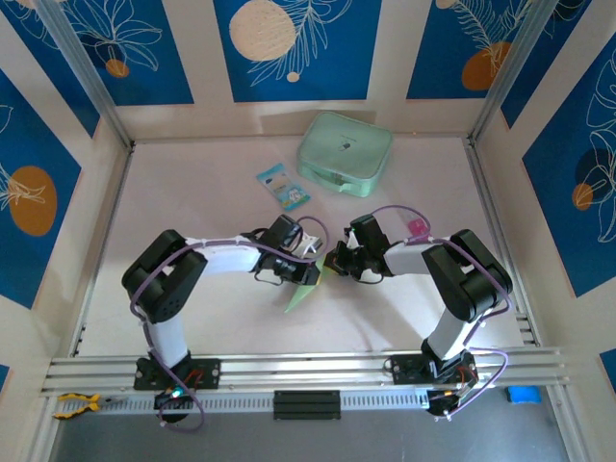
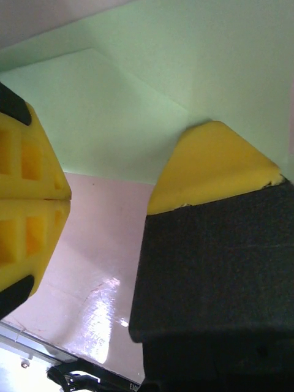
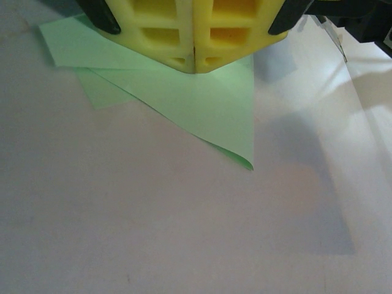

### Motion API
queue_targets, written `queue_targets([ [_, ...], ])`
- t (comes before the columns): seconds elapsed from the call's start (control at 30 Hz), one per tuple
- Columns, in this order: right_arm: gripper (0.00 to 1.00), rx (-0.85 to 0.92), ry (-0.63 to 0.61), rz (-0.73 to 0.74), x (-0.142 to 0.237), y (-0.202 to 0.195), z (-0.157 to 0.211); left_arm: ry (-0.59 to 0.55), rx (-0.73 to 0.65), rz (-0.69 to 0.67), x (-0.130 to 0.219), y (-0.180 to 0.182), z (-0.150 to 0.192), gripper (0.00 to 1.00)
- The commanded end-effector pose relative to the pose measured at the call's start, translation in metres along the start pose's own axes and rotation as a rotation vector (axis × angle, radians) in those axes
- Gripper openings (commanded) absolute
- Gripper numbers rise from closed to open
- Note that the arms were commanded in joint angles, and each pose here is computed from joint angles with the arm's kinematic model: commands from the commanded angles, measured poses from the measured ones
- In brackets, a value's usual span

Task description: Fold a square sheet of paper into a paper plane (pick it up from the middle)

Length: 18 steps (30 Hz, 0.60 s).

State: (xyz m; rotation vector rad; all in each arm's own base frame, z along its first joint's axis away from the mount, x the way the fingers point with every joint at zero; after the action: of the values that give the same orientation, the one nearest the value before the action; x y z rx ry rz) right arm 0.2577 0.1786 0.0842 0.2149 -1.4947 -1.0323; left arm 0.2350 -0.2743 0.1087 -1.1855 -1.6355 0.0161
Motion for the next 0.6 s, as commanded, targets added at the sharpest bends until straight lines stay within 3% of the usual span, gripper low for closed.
queue_targets([
  [0.0, 0.03, -0.080, 0.004, 0.196, -0.005, -0.040, 0.007, 0.048, -0.022, 0.006, -0.007, -0.001, 0.004, 0.07],
  [0.3, 0.03, -0.081, 0.001, 0.200, -0.005, -0.039, 0.006, 0.149, 0.010, -0.063, -0.012, 0.012, 0.040, 0.06],
  [0.57, 0.04, -0.061, -0.005, 0.159, -0.003, -0.025, 0.003, 0.149, 0.019, -0.062, -0.014, 0.013, 0.041, 0.03],
])
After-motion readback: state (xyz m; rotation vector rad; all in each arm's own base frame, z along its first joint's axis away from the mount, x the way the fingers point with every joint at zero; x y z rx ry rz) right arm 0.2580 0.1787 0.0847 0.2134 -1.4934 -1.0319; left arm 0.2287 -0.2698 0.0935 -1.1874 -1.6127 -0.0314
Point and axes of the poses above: each hand's point on the last joint's axis, 136 mm out from that joint toward the fingers, its own x axis back along the fingers, its own y axis along the line the jaws close on, z = x × y, the point moved 10 cm from there along x, back along the fingers, and after that the axes turned 15 degrees about -x, right-handed, at the moved point
